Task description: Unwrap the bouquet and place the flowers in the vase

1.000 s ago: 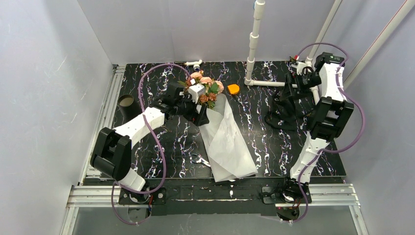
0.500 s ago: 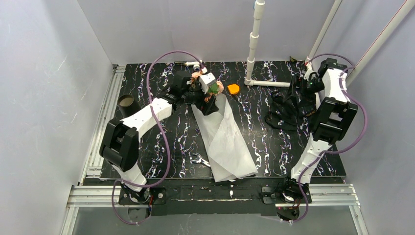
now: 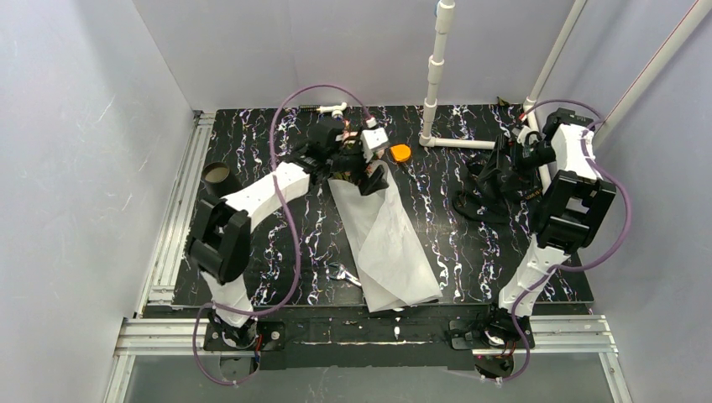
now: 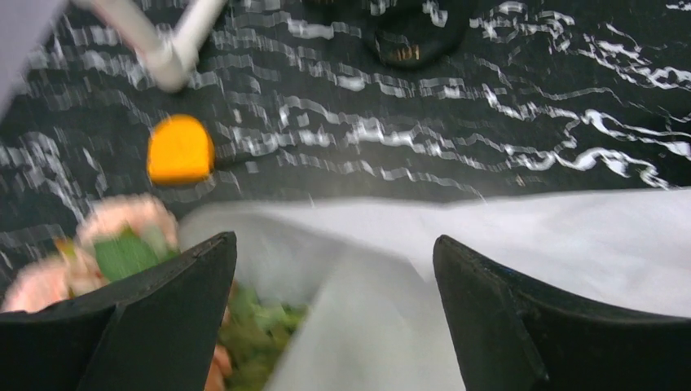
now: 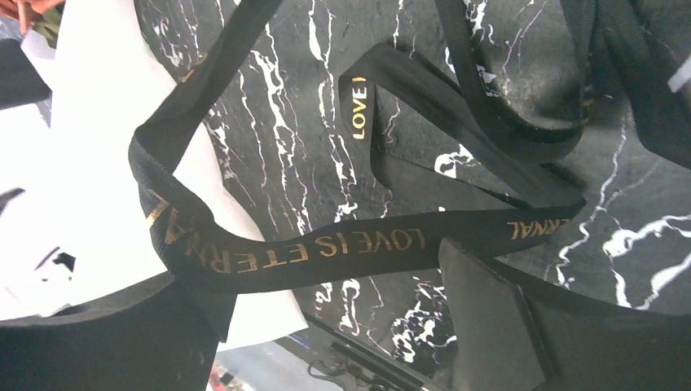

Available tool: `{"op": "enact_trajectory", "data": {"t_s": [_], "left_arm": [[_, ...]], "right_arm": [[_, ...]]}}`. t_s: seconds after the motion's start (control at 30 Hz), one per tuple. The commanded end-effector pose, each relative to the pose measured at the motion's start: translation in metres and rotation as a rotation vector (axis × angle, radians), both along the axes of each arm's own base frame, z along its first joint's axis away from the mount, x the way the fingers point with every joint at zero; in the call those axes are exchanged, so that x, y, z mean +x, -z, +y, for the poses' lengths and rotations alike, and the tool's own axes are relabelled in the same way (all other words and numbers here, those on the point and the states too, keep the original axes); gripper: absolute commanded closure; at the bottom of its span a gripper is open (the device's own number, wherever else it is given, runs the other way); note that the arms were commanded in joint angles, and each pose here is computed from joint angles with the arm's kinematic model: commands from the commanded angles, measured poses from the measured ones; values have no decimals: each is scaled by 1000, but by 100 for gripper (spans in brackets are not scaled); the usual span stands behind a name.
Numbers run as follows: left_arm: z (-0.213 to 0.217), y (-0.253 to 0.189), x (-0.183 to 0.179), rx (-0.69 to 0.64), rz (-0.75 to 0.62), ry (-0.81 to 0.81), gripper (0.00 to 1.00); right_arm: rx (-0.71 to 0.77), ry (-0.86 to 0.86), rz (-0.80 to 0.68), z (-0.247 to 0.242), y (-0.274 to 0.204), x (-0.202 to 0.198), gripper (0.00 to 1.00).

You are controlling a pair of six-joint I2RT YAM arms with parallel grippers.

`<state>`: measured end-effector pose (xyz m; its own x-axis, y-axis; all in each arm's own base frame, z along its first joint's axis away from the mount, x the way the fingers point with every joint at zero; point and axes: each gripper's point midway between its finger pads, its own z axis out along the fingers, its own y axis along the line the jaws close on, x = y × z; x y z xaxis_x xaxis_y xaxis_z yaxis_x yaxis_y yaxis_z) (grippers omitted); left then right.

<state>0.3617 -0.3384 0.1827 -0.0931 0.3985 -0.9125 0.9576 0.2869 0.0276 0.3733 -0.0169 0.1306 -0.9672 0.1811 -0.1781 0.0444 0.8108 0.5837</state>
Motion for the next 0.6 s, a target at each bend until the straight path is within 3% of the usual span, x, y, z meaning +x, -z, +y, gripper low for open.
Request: {"op": "enact_trajectory", "data": {"t_s": [0.0, 0.13, 0.3, 0.57], "left_arm": [[-59, -39, 17, -78, -254, 229, 13], [-122, -60, 44, -170, -429, 317, 20], [-188, -69, 46, -236, -528, 401, 22], [-222, -22, 25, -230, -552, 392, 27]], "right_arm": [[-98, -69, -107, -7, -22, -9, 2], [-128, -123, -111, -10, -19, -18, 2], [-95, -167, -124, -3, -23, -23, 2], [-80, -223, -110, 12, -22, -41, 2]]}}
